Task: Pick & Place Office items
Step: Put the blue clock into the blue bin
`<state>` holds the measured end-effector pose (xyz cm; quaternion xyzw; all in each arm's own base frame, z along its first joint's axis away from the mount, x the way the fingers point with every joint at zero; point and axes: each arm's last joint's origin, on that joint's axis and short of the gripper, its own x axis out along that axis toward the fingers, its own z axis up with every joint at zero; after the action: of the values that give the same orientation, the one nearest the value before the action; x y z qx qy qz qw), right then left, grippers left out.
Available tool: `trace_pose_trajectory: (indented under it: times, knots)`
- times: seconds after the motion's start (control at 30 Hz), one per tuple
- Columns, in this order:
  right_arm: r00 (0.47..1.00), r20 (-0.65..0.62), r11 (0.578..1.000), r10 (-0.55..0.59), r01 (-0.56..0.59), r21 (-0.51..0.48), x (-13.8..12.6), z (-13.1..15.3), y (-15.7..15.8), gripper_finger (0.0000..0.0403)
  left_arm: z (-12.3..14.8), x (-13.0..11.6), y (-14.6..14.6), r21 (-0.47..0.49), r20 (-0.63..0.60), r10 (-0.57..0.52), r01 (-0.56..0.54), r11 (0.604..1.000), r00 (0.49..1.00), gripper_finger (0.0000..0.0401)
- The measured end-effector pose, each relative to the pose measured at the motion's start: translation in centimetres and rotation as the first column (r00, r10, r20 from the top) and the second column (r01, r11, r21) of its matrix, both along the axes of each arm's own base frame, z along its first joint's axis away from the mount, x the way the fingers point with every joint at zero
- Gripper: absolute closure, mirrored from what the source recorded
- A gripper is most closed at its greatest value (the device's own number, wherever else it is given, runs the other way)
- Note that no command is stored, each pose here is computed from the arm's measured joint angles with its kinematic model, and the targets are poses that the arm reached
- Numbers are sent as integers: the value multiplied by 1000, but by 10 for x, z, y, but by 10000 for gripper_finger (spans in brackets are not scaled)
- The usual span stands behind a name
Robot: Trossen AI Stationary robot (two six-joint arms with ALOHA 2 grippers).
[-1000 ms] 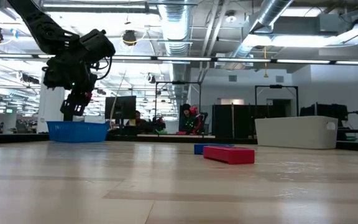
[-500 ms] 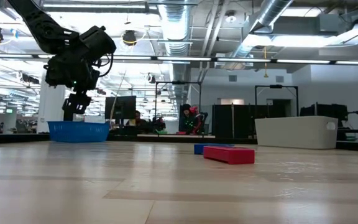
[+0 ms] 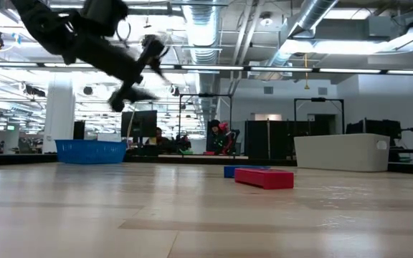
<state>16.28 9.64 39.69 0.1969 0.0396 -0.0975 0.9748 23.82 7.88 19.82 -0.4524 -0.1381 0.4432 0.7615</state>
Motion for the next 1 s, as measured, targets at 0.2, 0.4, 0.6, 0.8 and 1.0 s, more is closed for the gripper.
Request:
trace_pose_trajectory:
  times: [0.2,0.4,0.6,0.8,1.0]
  knots:
    - [1000,0,1000,-11,11,-13,2,0,-2,158,-2,17,-55,205,-437,-663,785,585,608,200]
    - [1000,18,1000,13,-13,3,1,2,0,158,-14,15,-94,80,-799,-586,990,113,132,202]
    - [998,59,999,22,-24,31,1,7,1,158,-17,28,-91,48,-908,-417,999,18,51,167]
    - [996,87,998,21,-25,53,1,10,2,158,-32,58,-87,1,-919,-393,999,-46,-17,122]
    - [995,100,998,20,-26,63,1,11,2,158,-46,90,-90,-21,-923,-382,997,-78,-49,105]
